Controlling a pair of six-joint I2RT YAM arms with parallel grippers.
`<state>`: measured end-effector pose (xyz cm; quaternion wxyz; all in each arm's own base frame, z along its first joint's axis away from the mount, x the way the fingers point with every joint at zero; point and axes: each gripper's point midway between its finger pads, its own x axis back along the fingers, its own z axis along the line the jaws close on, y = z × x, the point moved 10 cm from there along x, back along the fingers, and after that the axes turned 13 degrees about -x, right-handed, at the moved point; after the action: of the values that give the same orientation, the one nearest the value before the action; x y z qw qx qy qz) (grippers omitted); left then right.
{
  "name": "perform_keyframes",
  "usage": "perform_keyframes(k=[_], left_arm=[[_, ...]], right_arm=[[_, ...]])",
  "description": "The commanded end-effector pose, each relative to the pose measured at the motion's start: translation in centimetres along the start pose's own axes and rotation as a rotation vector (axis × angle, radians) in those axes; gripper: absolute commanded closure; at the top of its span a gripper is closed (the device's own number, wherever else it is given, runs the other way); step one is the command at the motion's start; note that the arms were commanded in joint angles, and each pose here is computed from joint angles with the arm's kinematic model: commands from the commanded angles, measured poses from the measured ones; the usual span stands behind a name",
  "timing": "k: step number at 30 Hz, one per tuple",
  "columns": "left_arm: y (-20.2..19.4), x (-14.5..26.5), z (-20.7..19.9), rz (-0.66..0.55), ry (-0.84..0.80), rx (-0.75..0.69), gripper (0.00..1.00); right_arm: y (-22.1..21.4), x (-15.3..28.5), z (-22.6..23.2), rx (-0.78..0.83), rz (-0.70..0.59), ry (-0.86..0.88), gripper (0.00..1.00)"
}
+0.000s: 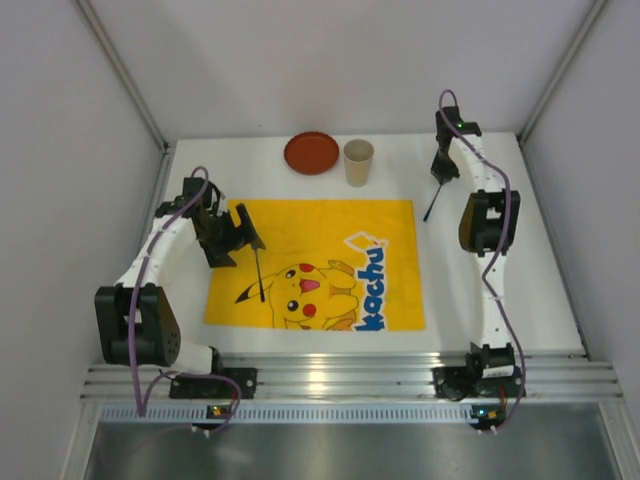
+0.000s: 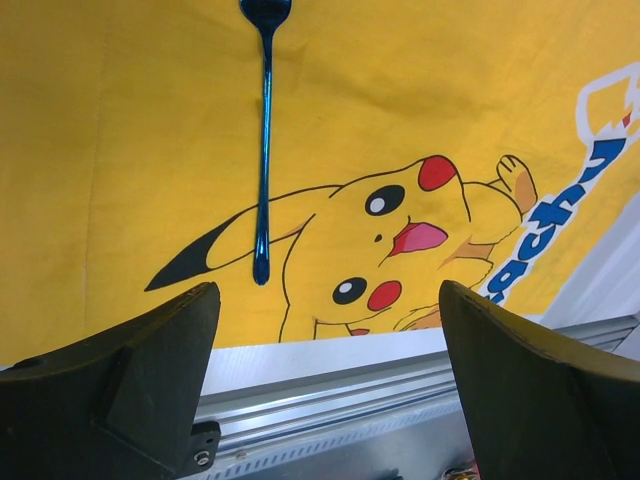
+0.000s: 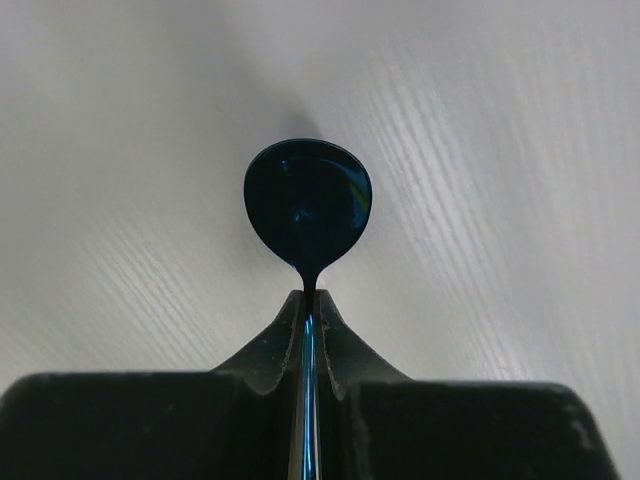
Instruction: Set the dinner table for one person
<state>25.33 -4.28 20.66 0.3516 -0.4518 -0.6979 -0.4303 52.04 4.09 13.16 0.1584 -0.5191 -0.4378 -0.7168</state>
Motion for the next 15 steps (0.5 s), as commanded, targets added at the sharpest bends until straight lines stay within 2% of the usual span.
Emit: perform_keyframes(k=[1, 3, 4, 8, 12, 14, 15], left_arm=[[0.3, 0.3, -0.8, -0.058, -0.018, -0.034, 0.04], [0.5, 0.2, -0.9, -0.066, -0.020, -0.031, 0.04], [0.6, 0.3, -1.0, -0.074, -0.021, -0.032, 0.04], [0.8, 0.6, -1.4, -0.093, -0.023, -0.030, 0.04], [0.8, 0.7, -1.7, -0.117, -0.020, -0.028, 0.05], [0.7, 0.7, -1.9, -0.122, -0.019, -0.021, 0.05], [0.7, 0.6, -2.1, -0.124, -0.020, -0.016, 0.05]], right_arm=[[5.7, 10.9, -2.8, -0.024, -0.226, 0.045, 1.00], [5.8, 13.0, -3.5, 0.003, -0.244, 0.057, 1.00], [6.1, 15.8, -4.1, -0.009, -0.276, 0.090, 1.00], [3.3, 18.9, -5.2, -0.018, -0.182, 0.209, 1.00], [-2.1, 22.5, -3.9, 0.098, -0.119, 0.338, 1.00], [-5.8, 23.2, -4.2, 0.156, -0.049, 0.381, 1.00], [-9.0, 23.4, -3.9, 0.195, 0.015, 0.441, 1.00]])
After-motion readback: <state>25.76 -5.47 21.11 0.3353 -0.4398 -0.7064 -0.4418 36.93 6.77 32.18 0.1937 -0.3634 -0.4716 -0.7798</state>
